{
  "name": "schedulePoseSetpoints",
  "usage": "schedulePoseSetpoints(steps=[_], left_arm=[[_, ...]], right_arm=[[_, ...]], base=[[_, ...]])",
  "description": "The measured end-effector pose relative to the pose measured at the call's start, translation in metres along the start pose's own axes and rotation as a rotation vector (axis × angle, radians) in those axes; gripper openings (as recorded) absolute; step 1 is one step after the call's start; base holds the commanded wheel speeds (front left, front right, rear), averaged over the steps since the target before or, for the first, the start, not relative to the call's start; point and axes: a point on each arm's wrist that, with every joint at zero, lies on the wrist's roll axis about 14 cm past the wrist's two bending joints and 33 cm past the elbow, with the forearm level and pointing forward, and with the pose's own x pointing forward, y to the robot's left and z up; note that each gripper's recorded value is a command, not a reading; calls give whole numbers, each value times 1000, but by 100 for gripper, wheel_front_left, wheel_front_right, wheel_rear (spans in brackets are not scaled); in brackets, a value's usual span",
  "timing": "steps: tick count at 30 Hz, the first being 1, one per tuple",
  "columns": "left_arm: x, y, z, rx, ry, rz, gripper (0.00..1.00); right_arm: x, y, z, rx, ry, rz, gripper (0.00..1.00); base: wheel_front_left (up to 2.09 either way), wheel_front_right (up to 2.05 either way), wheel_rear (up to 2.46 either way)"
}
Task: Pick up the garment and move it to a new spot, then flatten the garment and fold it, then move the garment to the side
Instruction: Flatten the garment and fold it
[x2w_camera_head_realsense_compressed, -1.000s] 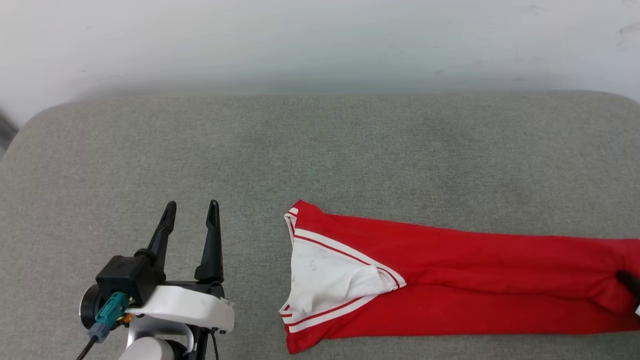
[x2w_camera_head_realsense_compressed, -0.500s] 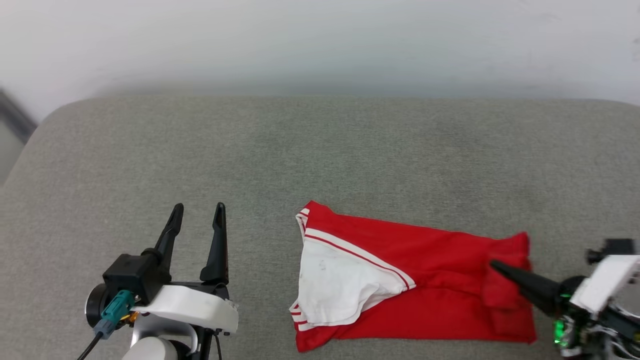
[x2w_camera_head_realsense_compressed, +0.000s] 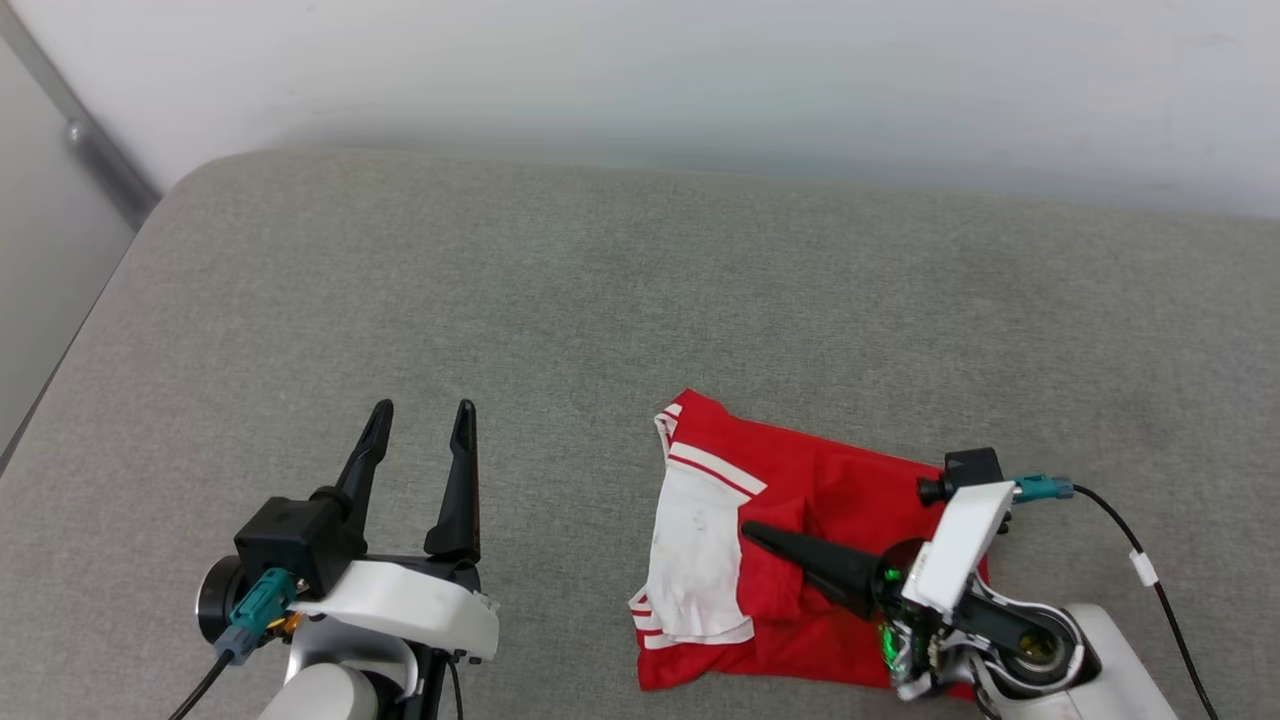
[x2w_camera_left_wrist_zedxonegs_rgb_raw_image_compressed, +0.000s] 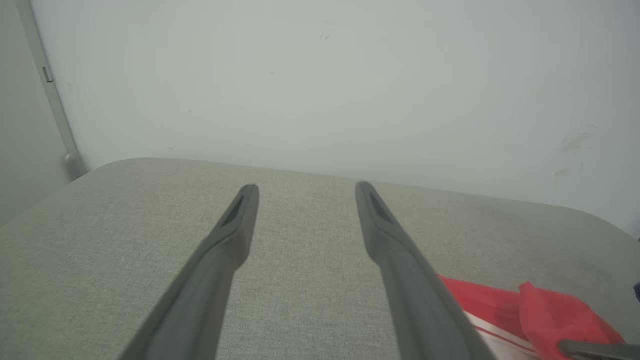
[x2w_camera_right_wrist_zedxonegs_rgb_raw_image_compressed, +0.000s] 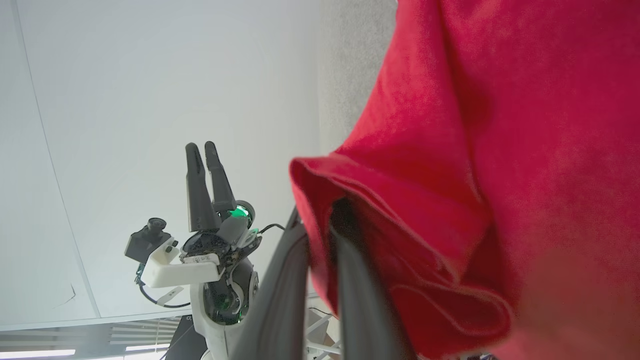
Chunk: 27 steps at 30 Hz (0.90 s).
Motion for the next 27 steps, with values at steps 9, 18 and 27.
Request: schedulePoseSetpoints(steps=[9, 18, 27], left_arm=[[0, 7, -5, 2, 14, 23, 100], [4, -1, -9, -4, 21, 2, 100], [11, -12, -9, -10, 20, -31, 100]], right_arm=[[32, -3, -2, -135, -20, -77, 100], [26, 4, -6, -623, 43, -182, 100], [-16, -4, 41, -1024, -75, -336, 100]], base=[[0, 0, 0], [0, 0, 0], [0, 0, 0]])
